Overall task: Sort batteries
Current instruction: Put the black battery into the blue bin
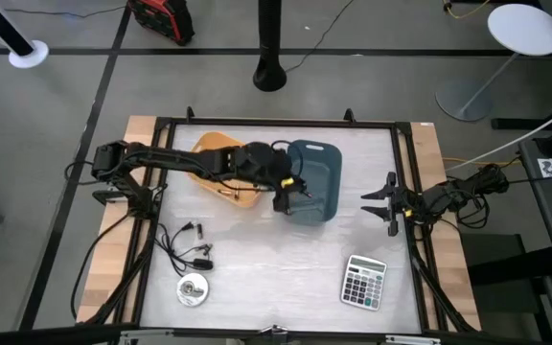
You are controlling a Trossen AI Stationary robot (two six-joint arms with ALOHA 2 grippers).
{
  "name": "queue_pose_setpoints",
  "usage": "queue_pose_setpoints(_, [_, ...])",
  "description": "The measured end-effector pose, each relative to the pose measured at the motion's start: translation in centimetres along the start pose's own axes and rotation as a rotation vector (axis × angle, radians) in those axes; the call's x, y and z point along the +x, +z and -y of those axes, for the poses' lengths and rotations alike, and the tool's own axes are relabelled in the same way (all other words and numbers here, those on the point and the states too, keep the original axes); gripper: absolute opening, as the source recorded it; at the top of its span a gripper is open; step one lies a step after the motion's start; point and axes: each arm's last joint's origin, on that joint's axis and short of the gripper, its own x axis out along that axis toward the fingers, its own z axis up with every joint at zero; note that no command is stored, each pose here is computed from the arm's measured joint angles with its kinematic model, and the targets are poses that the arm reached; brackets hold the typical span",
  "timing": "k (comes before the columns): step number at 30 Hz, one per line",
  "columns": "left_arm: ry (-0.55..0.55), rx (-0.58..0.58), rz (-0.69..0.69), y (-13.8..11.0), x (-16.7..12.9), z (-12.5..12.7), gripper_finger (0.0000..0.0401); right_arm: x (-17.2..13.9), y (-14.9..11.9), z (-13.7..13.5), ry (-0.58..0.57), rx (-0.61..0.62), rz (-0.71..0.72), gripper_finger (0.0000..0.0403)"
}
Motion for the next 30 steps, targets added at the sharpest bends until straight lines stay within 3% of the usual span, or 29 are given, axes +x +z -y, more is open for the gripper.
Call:
queue_pose_setpoints(6, [0.015,0.105,0.008,0.2,0.0,-0.5,0.0106,0.0,0.0,0.0,0.0,0.0,0.0,0.0145])
queue_pose_setpoints(13, [-0.037,0.061,-0.071,-0.3,-0.6,-0.3,0.0151,0.0,0.0,0.0,0.0,0.0,0.0,0.0145])
queue_pose_setpoints(16, [-0.089,0.039,-0.251,-1.6,-1.7,0.1,0.0154,0.0,0.0,0.0,0.0,0.0,0.0,0.0145])
queue_pose_setpoints(19, [-0.066,-0.057,-0.509,-3.8,-3.0,0.8,0.0155,0.0,0.0,0.0,0.0,0.0,0.0,0.0145])
queue_pose_setpoints(25, [0.162,-0.27,-1.058,-9.0,-6.7,3.0,0.0155,0.0,0.0,0.0,0.0,0.0,0.0,0.0145])
queue_pose_setpoints(30, [0.409,-0.354,-1.247,-13.2,-8.4,4.2,0.0155,0.0,0.0,0.0,0.0,0.0,0.0,0.0145])
